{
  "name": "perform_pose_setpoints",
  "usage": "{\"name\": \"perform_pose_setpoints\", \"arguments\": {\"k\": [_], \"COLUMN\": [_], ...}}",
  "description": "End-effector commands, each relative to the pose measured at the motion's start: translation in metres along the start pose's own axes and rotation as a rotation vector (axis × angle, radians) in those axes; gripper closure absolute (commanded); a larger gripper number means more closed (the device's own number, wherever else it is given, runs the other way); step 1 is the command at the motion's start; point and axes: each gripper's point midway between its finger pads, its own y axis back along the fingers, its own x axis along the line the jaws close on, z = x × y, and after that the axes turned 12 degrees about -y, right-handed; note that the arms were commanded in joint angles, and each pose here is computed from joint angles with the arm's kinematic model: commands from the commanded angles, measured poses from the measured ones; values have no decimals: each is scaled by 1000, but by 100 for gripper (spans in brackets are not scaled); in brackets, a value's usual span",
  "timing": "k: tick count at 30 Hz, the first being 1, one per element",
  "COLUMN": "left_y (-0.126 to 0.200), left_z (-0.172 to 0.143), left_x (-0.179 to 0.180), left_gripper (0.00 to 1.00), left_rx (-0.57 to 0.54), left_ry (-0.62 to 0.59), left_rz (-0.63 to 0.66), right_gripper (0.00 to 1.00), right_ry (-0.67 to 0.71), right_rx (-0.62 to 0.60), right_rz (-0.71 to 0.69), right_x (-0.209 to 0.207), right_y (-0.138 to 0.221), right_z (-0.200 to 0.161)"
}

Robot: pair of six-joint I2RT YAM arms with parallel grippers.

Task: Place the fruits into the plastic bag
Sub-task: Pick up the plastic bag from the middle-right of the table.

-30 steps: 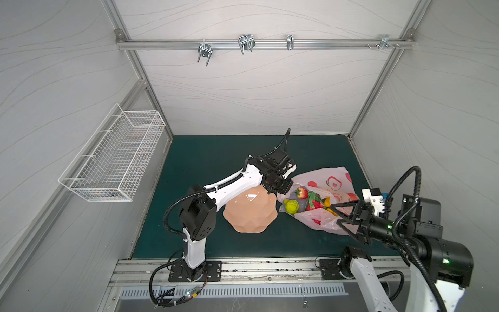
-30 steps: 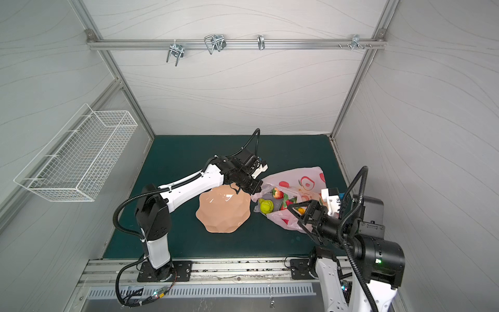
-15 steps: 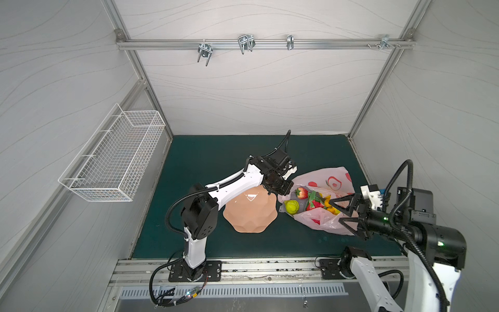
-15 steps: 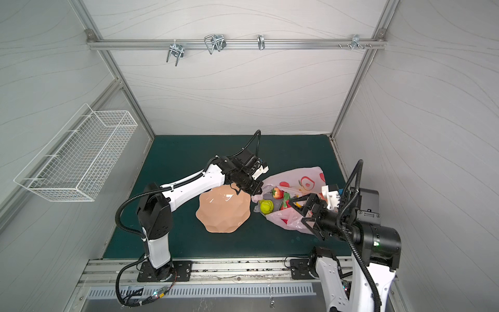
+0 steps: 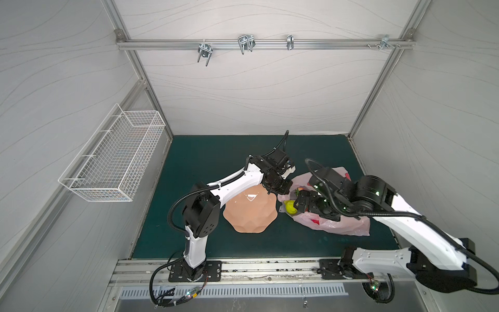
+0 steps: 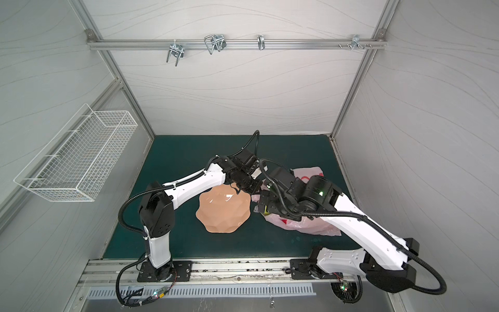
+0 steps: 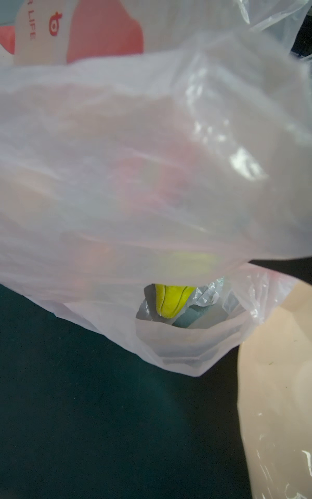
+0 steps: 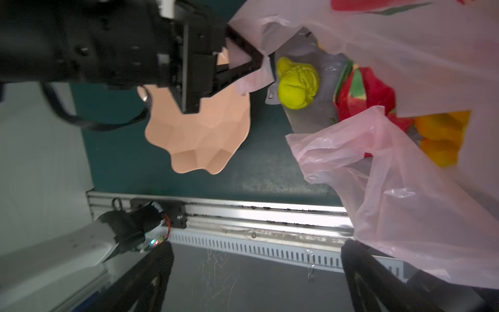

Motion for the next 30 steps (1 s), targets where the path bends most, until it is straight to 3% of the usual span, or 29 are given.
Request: {"name": "perform_pose_setpoints", "arguments": {"k": [1,14,30], "left_y": [4,4,3], "left_z": [15,16,13], "left_x": [-3,1,7], "left_gripper": [100,100,100], "left_rx": [-45,-42,-40], "left_ry": [-3,-2,16], "left_rz": [-30,-43,-45], "right_gripper": [1,10,19], "right_ry": [-142,-160,-262], "right_rx": [-170,-153,-94], "right_rz": [-55,-105,-204], "right_x": [-32,-25,-69], "right_y": [8,-36,-95], "right_z": [23,19,13]}}
